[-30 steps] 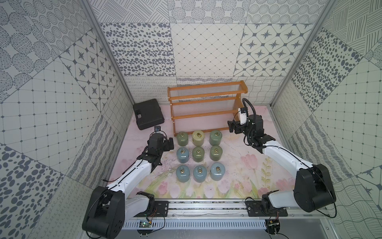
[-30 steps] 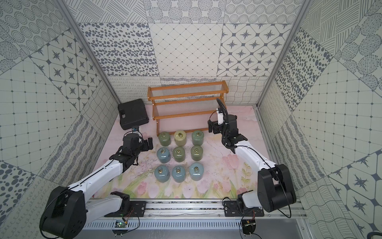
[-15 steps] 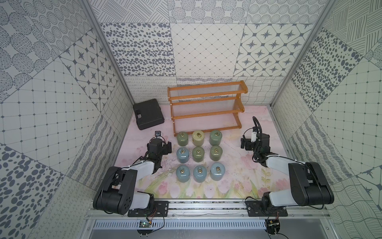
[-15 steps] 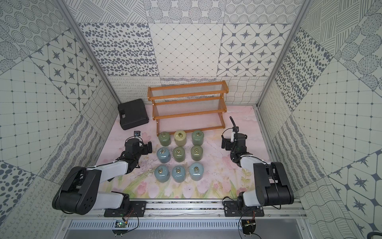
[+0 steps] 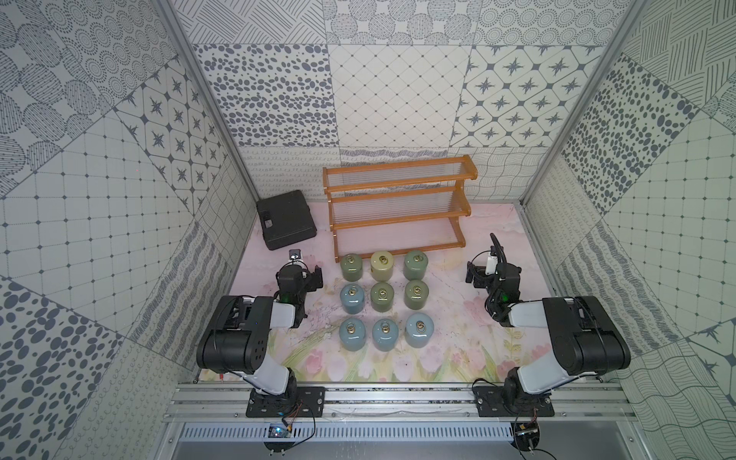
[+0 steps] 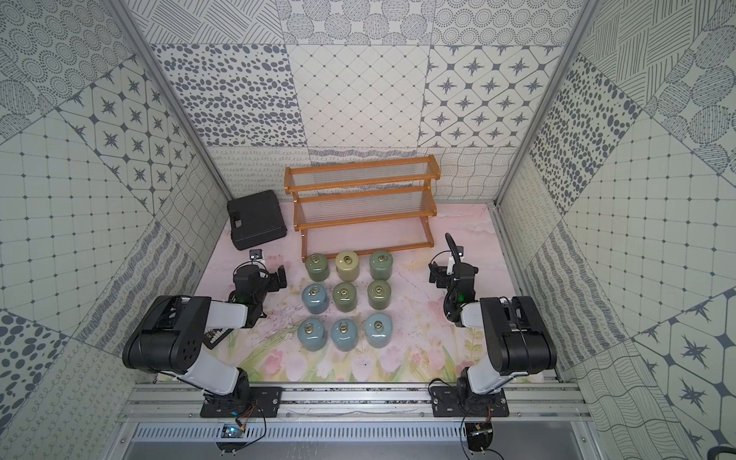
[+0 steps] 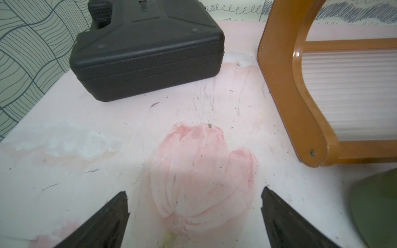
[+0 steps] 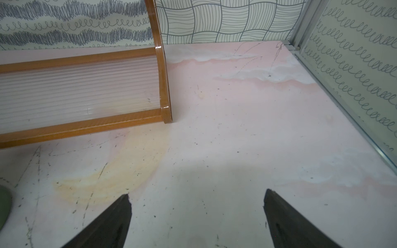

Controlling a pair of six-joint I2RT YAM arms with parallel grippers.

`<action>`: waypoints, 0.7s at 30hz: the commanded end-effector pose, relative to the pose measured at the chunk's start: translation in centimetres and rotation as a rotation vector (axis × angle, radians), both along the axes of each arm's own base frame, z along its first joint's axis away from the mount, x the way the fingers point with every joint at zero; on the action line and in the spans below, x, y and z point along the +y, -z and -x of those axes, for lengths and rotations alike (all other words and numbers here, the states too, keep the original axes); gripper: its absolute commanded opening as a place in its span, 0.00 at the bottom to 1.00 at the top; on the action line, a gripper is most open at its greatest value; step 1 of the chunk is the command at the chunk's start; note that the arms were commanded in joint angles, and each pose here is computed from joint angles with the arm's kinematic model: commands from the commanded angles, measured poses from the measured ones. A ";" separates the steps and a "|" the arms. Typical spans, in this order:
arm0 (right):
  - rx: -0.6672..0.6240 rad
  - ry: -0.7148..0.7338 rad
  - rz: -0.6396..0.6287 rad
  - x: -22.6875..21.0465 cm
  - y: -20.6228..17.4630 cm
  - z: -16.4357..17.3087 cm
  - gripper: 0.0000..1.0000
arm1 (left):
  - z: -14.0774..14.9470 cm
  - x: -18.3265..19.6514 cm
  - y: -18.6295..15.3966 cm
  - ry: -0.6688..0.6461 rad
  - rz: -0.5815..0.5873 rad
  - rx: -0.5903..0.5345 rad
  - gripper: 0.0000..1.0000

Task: Remove the tea canisters from the shelf
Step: Reset both arms

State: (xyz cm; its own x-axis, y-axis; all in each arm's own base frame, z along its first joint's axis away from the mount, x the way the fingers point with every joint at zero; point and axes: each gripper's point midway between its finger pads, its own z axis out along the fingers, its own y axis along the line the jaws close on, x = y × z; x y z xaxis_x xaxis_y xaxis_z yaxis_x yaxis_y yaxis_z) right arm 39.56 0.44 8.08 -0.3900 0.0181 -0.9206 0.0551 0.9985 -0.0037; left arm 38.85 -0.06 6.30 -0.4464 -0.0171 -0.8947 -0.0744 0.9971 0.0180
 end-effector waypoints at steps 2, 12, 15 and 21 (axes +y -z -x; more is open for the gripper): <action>-0.098 -0.005 0.000 0.0 -2.5 -1.0 1.00 | -1.2 -0.6 -1.7 0.050 0.041 -0.068 1.00; -0.099 -0.006 0.001 0.1 -2.5 -1.0 1.00 | -1.2 -0.6 -1.7 0.056 0.036 -0.072 1.00; -0.099 -0.006 0.001 0.1 -2.5 -1.0 1.00 | -1.2 -0.7 -1.7 0.060 0.042 -0.068 1.00; -0.097 -0.006 0.002 0.1 -2.5 -1.0 1.00 | -1.2 -0.7 -1.7 0.058 0.044 -0.065 1.00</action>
State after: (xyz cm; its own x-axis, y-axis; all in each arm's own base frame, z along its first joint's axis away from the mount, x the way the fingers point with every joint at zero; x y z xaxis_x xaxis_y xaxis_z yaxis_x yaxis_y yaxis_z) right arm 39.74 0.48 8.51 -0.3725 0.0191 -0.9278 0.0537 0.9986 -0.0010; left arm 39.39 -0.52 6.81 -0.4305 -0.0264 -0.9022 -0.0323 0.9994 -0.0138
